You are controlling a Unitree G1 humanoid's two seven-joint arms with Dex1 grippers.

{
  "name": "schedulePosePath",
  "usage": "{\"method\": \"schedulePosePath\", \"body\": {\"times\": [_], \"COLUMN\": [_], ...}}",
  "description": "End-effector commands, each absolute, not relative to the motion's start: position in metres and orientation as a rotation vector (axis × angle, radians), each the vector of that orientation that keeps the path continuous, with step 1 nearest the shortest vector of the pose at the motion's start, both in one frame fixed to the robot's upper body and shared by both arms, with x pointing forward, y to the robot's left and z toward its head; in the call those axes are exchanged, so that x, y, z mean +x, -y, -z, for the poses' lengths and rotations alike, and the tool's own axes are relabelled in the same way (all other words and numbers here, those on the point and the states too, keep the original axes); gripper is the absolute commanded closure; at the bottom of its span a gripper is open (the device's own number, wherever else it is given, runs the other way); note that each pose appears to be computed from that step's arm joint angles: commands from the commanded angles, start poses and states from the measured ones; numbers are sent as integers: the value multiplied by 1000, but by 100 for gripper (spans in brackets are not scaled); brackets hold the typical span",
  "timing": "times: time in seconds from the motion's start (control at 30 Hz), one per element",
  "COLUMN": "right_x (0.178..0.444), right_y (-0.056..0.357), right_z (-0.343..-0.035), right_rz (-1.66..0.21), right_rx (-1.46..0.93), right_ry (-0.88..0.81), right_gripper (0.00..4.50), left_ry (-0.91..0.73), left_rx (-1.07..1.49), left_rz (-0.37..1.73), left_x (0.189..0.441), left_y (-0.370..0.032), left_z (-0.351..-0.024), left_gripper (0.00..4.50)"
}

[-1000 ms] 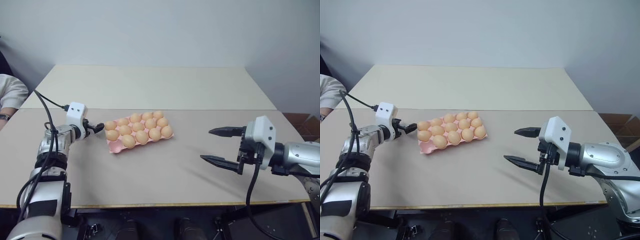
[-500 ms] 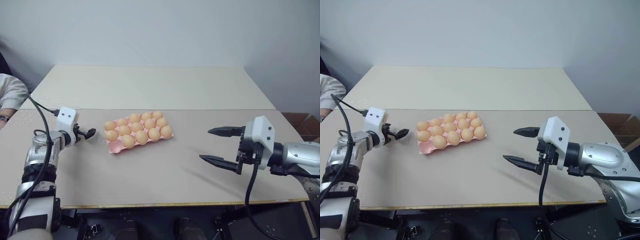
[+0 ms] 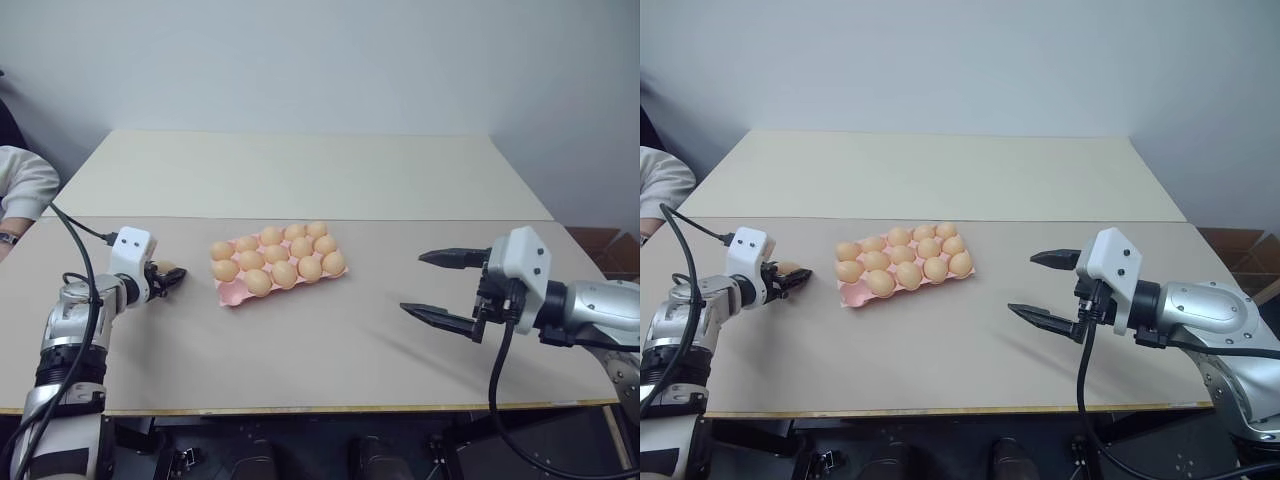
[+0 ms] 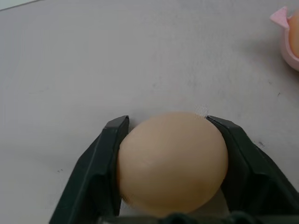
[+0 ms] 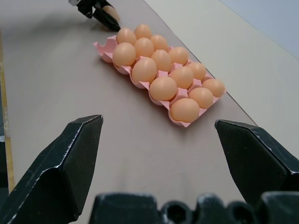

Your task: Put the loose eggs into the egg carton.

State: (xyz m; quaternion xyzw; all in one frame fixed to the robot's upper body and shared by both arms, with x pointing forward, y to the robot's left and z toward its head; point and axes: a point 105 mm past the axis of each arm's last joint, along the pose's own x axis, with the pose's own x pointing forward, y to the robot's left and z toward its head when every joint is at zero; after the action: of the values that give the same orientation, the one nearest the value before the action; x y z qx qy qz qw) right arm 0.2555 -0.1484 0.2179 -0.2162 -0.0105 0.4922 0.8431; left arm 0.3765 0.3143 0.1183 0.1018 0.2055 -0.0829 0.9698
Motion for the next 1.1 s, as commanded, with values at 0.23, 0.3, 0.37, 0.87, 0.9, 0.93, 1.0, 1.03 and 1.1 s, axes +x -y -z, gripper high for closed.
{"method": "schedulePosePath", "body": {"times": [0.23, 0.3, 0.37, 0.87, 0.9, 0.93, 1.0, 1.03, 1.1], "right_x": [252, 251, 251, 248, 247, 247, 248, 248, 248], "right_y": [148, 148, 147, 146, 146, 146, 146, 146, 145], "right_z": [-225, -224, -223, -221, -222, -222, -222, -222, -222], "right_rz": [-1019, -1018, -1017, -996, -994, -993, -993, -993, -994], "right_rx": [-482, -482, -481, -478, -478, -478, -477, -477, -476], "right_ry": [67, 66, 65, 69, 69, 70, 71, 71, 71], "right_gripper": [0, 0, 0, 0, 0, 0, 0, 0, 0], "left_ry": [-229, -151, -115, -222, -227, -229, -225, -217, -209], "left_rx": [226, 217, 215, 280, 268, 262, 254, 265, 287], "left_rz": [390, 531, 655, 865, 864, 862, 870, 871, 861], "left_x": [361, 351, 341, 335, 335, 334, 332, 331, 330], "left_y": [-281, -261, -241, -200, -202, -203, -204, -206, -208], "left_z": [-173, -191, -200, -168, -169, -169, -172, -174, -176], "left_gripper": [215, 215, 215, 215, 180, 144, 94, 65, 2]}}
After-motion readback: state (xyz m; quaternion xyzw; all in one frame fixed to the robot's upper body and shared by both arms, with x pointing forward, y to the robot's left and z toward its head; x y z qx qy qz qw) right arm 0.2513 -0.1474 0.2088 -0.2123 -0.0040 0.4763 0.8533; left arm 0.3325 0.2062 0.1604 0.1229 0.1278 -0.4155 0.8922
